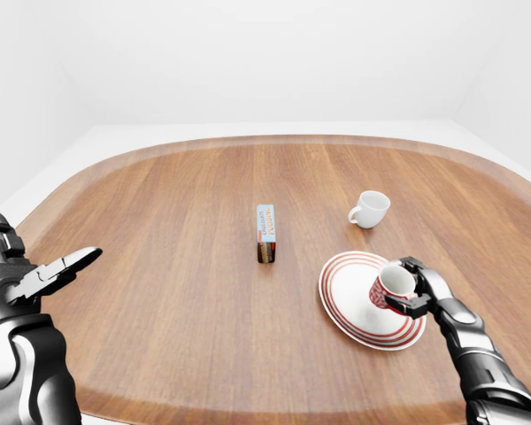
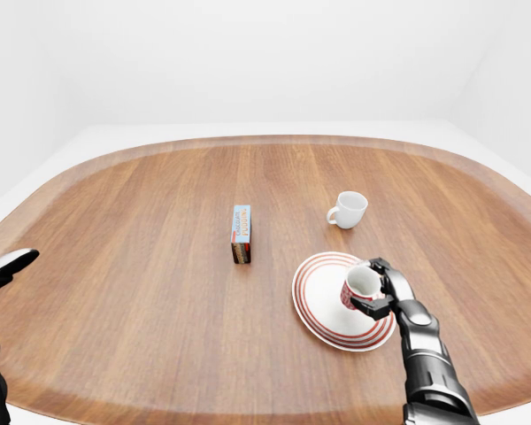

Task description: Pick up the red mug and put it on the plate

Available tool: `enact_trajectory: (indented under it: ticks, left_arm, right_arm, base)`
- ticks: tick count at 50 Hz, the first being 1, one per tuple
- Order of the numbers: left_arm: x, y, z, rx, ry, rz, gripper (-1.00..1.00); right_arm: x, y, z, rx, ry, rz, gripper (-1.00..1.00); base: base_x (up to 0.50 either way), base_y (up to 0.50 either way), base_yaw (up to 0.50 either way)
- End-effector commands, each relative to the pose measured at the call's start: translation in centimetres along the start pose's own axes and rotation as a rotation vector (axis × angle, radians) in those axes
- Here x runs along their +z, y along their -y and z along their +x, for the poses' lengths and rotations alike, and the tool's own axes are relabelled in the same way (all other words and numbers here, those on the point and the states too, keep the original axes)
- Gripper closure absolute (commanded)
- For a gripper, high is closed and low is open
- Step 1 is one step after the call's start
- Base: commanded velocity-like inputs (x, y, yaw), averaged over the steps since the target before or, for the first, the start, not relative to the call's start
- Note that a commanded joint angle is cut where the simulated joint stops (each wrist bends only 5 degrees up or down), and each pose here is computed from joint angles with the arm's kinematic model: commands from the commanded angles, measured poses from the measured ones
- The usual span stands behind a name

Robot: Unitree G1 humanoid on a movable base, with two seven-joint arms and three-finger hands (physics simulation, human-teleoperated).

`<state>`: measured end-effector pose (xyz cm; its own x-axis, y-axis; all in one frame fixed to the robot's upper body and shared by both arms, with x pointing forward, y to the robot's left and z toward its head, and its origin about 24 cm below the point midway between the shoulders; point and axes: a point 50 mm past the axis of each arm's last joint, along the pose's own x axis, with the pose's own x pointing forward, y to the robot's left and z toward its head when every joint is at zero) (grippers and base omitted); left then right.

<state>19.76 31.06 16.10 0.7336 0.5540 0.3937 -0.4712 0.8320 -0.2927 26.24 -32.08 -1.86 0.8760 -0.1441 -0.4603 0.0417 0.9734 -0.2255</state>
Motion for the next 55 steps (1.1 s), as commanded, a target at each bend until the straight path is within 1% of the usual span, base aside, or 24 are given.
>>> enact_trajectory:
  ticks: [1, 3, 7, 9, 11, 12, 21, 22, 23, 24, 26, 32, 36, 38, 40, 42, 45, 49, 51, 52, 55]
  left_arm:
    - [0.0, 0.0, 0.0, 0.000, -0.001, 0.000, -1.00]
    - [0.0, 0.0, 0.0, -0.001, 0.001, 0.000, -1.00]
    - [0.0, 0.0, 0.0, 0.000, 0.002, -0.001, -1.00]
    - [0.2, 0.0, 0.0, -0.001, 0.007, -0.002, -1.00]
    - [0.2, 0.0, 0.0, -0.001, 0.007, -0.002, -1.00]
    - [0.0, 0.0, 0.0, -0.001, 0.001, 0.000, -1.00]
    - [0.0, 0.0, 0.0, -0.002, 0.001, 0.000, -1.00]
    - [0.0, 0.0, 0.0, -0.003, -0.001, 0.001, -1.00]
    - [0.0, 0.0, 0.0, -0.002, -0.001, 0.001, -1.00]
    - [0.0, 0.0, 0.0, -0.002, -0.001, 0.000, -1.00]
    - [0.0, 0.0, 0.0, -0.002, -0.001, 0.000, -1.00]
    - [0.0, 0.0, 0.0, -0.003, 0.002, 0.000, -1.00]
    - [0.2, 0.1, 0.0, -0.002, 0.008, -0.002, -1.00]
    - [0.2, 0.1, 0.0, -0.002, 0.009, -0.002, -1.00]
    - [0.2, 0.0, 0.0, -0.002, 0.009, -0.002, -1.00]
    - [0.2, 0.1, 0.0, -0.002, 0.009, -0.002, -1.00]
    - [0.3, 0.1, 0.0, -0.002, 0.011, -0.002, -1.00]
    - [0.2, 0.1, 0.0, -0.002, 0.007, -0.001, -1.00]
    - [0.1, 0.0, 0.0, -0.002, 0.006, -0.001, -1.00]
    - [0.1, 0.0, 0.0, -0.001, 0.006, -0.001, -1.00]
    - [0.2, 0.0, -0.1, -0.001, 0.006, -0.001, -1.00]
  right_arm:
    - [-0.3, -0.1, 0.1, -0.002, -0.018, 0.032, 1.00]
    - [-0.7, -0.2, 0.1, -0.001, -0.031, 0.037, 1.00]
    - [-0.4, -0.1, 0.1, -0.002, -0.020, 0.037, 1.00]
    - [-1.0, -0.1, 0.2, -0.002, -0.052, 0.047, 1.00]
    - [-0.9, -0.1, 0.2, -0.002, -0.049, 0.046, 1.00]
    - [-1.3, -0.2, 0.2, 0.000, -0.066, 0.049, 1.00]
    - [-0.6, -0.1, 0.1, -0.001, -0.032, 0.037, 0.99]
    - [-0.6, -0.2, 0.2, 0.002, -0.033, 0.038, 0.79]
    - [-0.7, -0.2, 0.2, 0.002, -0.037, 0.038, 0.78]
    - [-0.7, -0.1, 0.2, 0.000, -0.036, 0.038, 0.54]
    - [-0.7, -0.1, 0.1, 0.000, -0.035, 0.039, 0.16]
    - [-0.7, -0.1, 0.1, -0.001, -0.038, 0.039, 0.00]
    - [-0.8, -0.1, 0.1, 0.000, -0.038, 0.038, -0.05]
    - [-0.7, -0.1, 0.1, -0.001, -0.035, 0.037, -0.04]
    - [-1.0, -0.1, 0.2, -0.001, -0.051, 0.043, -0.12]
    - [-0.9, -0.1, 0.1, -0.001, -0.049, 0.042, -0.14]
    - [-1.6, -0.3, 0.2, -0.001, -0.081, 0.052, -0.14]
    - [-0.9, -0.1, 0.2, -0.001, -0.051, 0.041, -0.13]
    - [-1.4, -0.2, 0.1, -0.001, -0.073, 0.047, -0.16]
    - [-1.6, -0.3, 0.1, 0.000, -0.081, 0.050, -0.19]
    - [-1.6, -0.3, 0.2, -0.004, -0.088, 0.048, -0.47]
  base:
    - [0.00, 0.00, 0.00]
    - [0.00, 0.00, 0.00]
    - [0.00, 0.00, 0.00]
    - [0.00, 0.00, 0.00]
    - [0.00, 0.00, 0.00]
    - [0.00, 0.00, 0.00]
    - [0.00, 0.00, 0.00]
    - [0.00, 0.00, 0.00]
    - [0.00, 0.00, 0.00]
    - [0.00, 0.00, 0.00]
    - [0.00, 0.00, 0.00]
    - [0.00, 0.00, 0.00]
    - [0.00, 0.00, 0.00]
    - [0.00, 0.00, 0.00]
    - [0.00, 0.00, 0.00]
    - [0.00, 0.00, 0.00]
    - [0.00, 0.00, 0.00]
    - [0.00, 0.00, 0.00]
    - [0.00, 0.00, 0.00]
    - [0.00, 0.00, 0.00]
    - [0.00, 0.00, 0.00]
